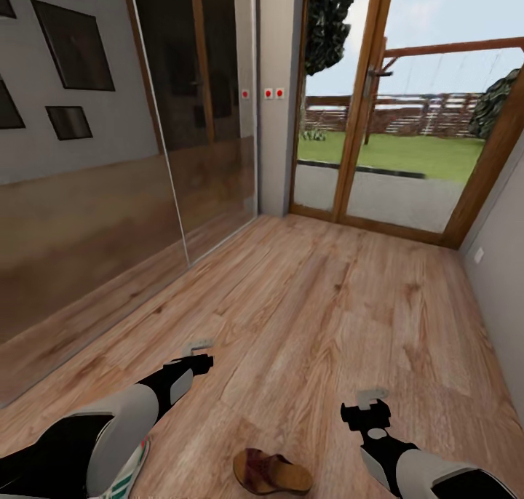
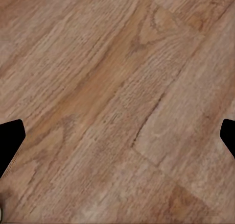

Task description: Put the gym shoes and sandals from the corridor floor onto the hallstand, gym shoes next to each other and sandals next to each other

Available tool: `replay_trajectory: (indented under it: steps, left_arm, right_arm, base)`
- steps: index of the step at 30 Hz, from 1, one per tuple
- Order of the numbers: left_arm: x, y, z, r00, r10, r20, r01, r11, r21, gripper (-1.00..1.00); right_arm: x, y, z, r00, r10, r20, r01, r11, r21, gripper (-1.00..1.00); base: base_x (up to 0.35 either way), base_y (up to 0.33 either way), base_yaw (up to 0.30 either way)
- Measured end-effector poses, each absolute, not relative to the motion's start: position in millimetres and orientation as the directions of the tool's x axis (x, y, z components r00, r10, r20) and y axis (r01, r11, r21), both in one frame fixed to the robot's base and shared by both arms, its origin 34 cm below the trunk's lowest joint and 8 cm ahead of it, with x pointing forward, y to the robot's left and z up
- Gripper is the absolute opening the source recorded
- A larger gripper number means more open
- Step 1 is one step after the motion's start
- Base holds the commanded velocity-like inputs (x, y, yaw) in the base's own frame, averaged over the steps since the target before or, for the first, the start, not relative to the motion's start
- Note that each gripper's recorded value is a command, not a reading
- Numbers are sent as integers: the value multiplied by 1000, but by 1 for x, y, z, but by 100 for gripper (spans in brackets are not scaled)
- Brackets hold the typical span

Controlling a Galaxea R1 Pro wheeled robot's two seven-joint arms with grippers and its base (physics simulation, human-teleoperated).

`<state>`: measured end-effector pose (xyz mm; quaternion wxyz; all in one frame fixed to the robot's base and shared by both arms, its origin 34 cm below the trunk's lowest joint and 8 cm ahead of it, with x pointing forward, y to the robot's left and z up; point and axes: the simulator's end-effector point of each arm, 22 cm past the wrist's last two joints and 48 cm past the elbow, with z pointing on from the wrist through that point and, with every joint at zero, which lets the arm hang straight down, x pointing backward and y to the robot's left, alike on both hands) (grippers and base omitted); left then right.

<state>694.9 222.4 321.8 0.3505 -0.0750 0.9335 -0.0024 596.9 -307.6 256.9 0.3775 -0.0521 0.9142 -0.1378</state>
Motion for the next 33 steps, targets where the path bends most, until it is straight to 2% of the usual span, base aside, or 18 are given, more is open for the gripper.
replay_trajectory:
  steps: [27,33]
  left_arm:
    - [695,222,322,-743,-142,-654,-138,989,-57,100]
    - [695,222,322,-743,-141,-654,-138,989,-57,100]
  right_arm:
    - [597,-308,257,-710,-199,-676,9,957,-291,100]
    - [597,-308,257,-710,-200,-676,9,957,-292,100]
  base:
    - [1,-1,292]
    - [0,0,174]
